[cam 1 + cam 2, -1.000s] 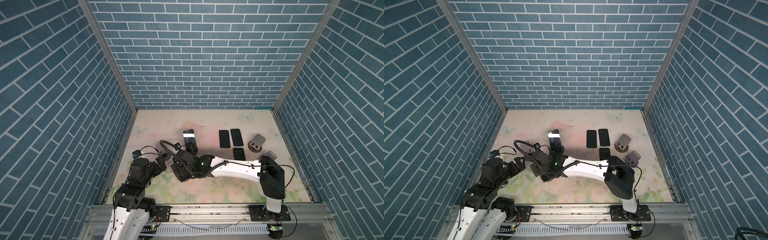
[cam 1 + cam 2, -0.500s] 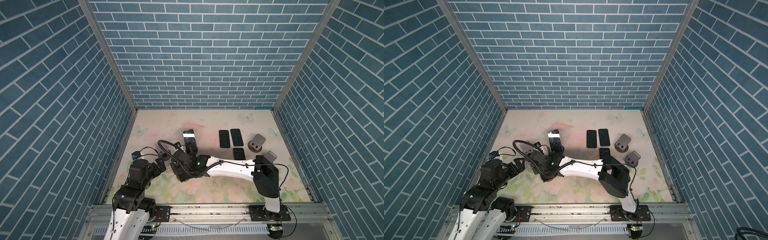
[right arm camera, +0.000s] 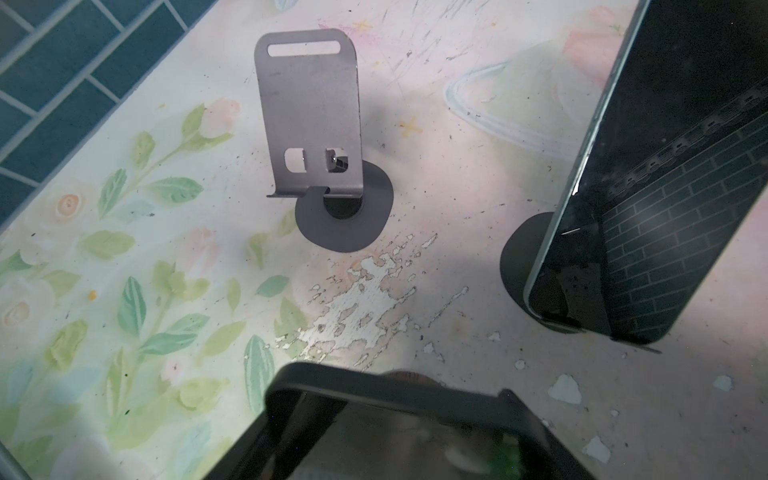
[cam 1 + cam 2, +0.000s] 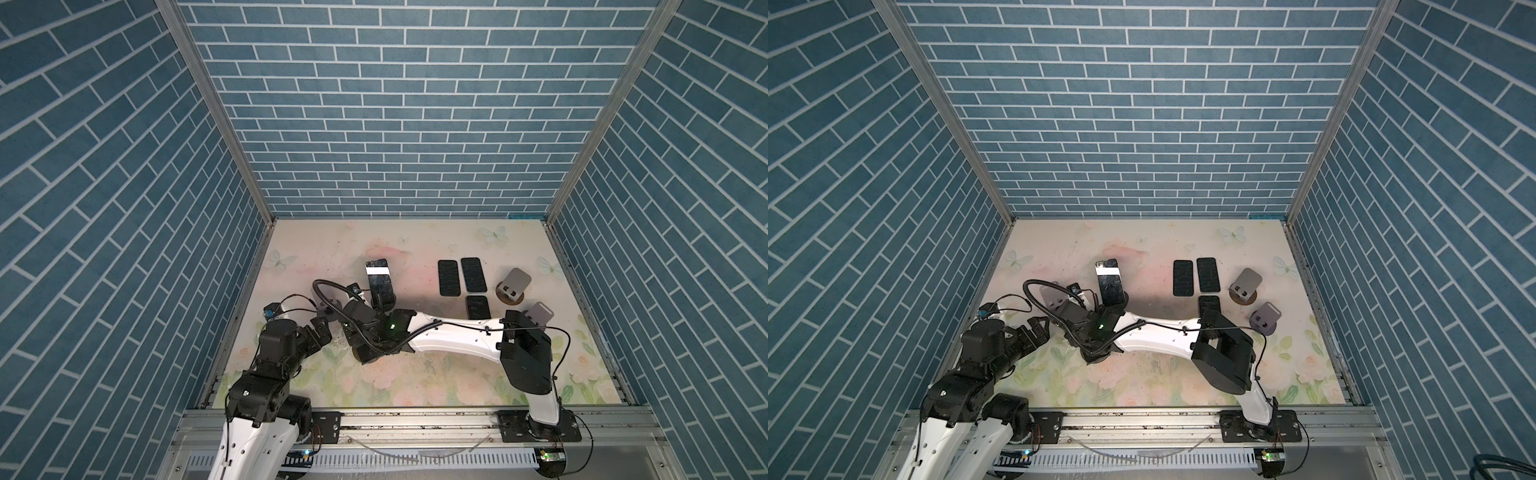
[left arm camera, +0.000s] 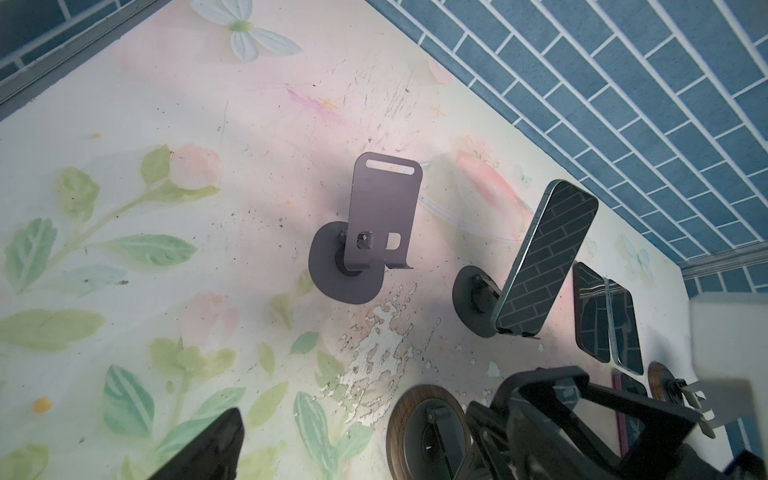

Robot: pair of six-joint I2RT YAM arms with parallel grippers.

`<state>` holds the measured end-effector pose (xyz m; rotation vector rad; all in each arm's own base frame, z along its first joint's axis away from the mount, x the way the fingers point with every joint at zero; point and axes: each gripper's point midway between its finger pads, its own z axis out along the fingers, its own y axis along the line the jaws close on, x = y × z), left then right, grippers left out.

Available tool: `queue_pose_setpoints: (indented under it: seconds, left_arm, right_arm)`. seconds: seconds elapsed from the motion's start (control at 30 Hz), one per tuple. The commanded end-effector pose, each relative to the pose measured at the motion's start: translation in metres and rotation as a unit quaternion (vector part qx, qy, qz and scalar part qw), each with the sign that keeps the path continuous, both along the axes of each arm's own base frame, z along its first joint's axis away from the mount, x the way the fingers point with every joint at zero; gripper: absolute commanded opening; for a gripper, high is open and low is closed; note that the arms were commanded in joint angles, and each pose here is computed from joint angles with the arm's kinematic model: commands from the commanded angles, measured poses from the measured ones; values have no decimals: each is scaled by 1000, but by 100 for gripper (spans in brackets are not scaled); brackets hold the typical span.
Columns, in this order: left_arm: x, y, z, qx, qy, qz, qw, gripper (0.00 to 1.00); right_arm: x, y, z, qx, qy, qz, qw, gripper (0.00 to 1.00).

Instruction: Remove the phone from the phone stand

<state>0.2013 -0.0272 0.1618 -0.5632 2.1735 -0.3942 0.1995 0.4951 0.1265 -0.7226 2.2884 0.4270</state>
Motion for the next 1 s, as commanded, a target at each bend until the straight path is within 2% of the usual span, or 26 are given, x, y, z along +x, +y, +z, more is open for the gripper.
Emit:
queue_pose_setpoints:
  seconds: [0.0, 0.2, 0.37, 0.53, 0.73, 0.97]
  left_arm:
    - [0, 3, -1, 5, -4, 5, 1000, 100]
    - [1, 2, 0, 8, -5, 0, 1000, 100]
    - [4, -5, 3, 4, -10, -20, 1000, 100]
    - [8, -20, 13, -6, -29, -66, 997, 100]
    - [12, -38, 30, -24, -52, -114, 992, 100]
    - [15, -53, 48, -65, -78, -140, 985, 100]
  right_arm:
    - [2, 0, 10, 4, -9, -13, 1000, 66]
    - [2, -2, 31, 17, -22, -3, 1000, 64]
    - [2, -3, 64, 37, -44, 14, 998, 63]
    - [5, -13, 96, 56, -68, 17, 996, 63]
    - [19, -39, 120, 73, -78, -5, 994, 62]
    - [45, -83, 123, 71, -74, -49, 994, 62]
